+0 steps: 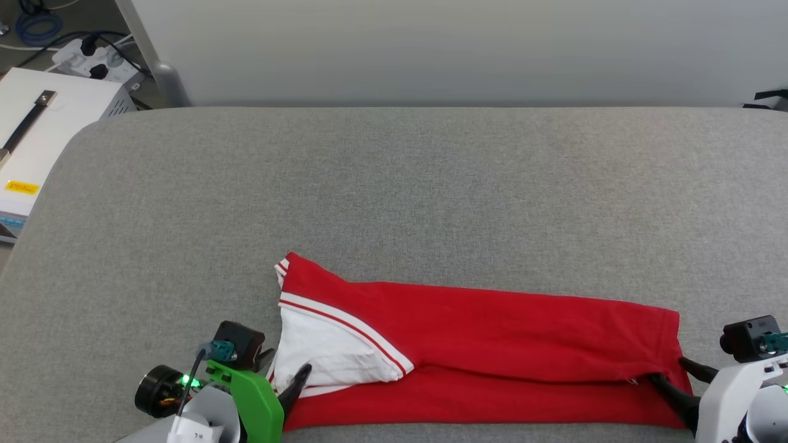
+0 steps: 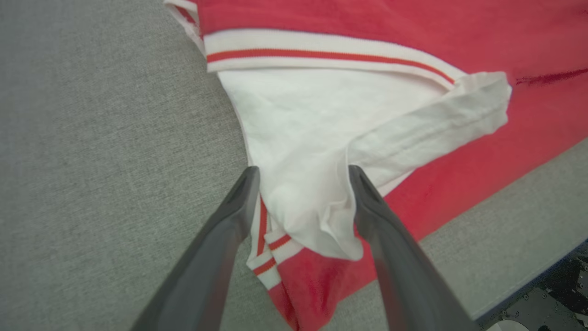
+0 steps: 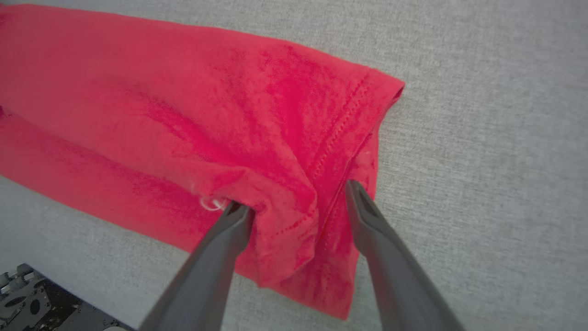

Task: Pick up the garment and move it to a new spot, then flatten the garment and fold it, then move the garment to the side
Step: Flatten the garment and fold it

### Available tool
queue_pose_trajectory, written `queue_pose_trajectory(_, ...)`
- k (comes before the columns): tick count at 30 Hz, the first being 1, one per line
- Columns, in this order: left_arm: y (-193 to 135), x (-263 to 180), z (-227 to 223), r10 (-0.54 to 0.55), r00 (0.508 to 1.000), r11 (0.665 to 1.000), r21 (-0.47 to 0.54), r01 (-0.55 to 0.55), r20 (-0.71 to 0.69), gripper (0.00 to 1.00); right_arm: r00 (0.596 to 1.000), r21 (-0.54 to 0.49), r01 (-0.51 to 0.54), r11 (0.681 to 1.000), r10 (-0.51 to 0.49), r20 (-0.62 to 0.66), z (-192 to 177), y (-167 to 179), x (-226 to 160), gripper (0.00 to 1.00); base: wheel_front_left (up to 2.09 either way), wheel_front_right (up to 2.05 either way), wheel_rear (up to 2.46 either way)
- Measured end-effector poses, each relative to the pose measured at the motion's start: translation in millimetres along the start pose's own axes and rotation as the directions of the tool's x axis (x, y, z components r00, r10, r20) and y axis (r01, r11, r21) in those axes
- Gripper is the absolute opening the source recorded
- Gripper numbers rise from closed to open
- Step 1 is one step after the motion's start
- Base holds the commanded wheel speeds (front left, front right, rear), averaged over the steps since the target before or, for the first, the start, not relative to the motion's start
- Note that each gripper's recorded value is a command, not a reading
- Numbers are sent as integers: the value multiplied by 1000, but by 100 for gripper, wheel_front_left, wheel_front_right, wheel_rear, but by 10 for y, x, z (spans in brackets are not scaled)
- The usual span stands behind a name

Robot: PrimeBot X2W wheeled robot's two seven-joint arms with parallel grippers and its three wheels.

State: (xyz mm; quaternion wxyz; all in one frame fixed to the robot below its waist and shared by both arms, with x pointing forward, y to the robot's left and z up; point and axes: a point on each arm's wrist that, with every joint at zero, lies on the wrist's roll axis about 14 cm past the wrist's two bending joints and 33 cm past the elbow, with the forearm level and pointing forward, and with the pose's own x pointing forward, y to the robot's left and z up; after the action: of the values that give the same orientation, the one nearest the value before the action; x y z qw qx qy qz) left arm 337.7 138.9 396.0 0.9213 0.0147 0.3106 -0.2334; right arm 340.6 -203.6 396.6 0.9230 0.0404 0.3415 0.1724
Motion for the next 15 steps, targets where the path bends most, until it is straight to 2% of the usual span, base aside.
queue_pose_trajectory(7,122,-134,365,111,970,993,13,-116,215,100,990,-18,6,1000,-4,140,279,8,-234,100,0,0,0)
queue_pose_trajectory(15,278,-292,675,233,904,969,-11,-246,358,100,961,-19,45,999,-38,274,597,-35,-503,100,0,0,0)
